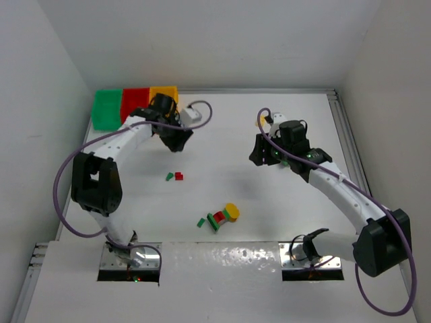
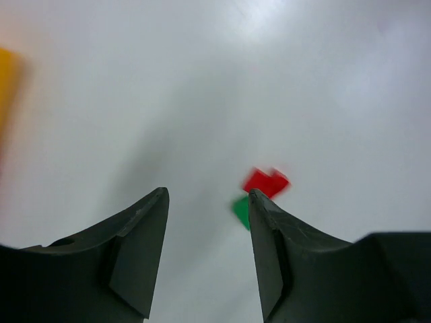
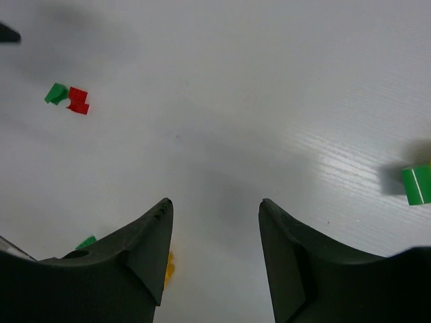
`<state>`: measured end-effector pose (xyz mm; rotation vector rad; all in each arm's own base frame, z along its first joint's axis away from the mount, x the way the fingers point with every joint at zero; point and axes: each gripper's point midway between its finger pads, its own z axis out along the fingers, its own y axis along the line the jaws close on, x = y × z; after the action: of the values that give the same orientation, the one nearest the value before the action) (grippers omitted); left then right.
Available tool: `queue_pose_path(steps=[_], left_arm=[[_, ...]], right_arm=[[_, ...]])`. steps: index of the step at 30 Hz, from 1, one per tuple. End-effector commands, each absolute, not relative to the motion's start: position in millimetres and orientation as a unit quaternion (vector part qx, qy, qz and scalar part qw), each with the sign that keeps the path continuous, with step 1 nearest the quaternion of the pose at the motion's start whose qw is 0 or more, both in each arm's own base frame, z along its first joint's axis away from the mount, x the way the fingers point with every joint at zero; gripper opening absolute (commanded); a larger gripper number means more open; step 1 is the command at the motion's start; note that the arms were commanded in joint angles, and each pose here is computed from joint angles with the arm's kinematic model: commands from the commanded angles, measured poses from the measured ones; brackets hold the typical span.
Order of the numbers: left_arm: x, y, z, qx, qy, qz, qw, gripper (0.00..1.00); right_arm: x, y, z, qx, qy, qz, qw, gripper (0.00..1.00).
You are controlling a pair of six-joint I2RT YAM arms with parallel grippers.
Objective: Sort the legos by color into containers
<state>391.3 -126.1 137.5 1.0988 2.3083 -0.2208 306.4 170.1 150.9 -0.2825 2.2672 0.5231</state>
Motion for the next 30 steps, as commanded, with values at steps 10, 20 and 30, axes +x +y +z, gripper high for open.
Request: queue_pose_path(steps=[10, 20, 30], left_arm=[[317.9, -158.1, 63.1, 0.564, 0.799, -0.124, 0.168, 0.49], [310.8, -149.2, 31.1, 0.553, 0.813, -0.083, 0.165, 0.48], [305.3, -160.0, 19.2, 0.557, 0.808, -0.094, 0.166, 0.45]], right_arm=[[301.6, 177.9, 147.6, -0.113, 0.883, 0.229, 0.393, 0.54], [306.5, 177.9, 149.3, -0.108, 0.882, 0.227, 0.399, 0.54], [307.0, 175.9, 150.9, -0.108, 0.884, 0.221, 0.397, 0.54]])
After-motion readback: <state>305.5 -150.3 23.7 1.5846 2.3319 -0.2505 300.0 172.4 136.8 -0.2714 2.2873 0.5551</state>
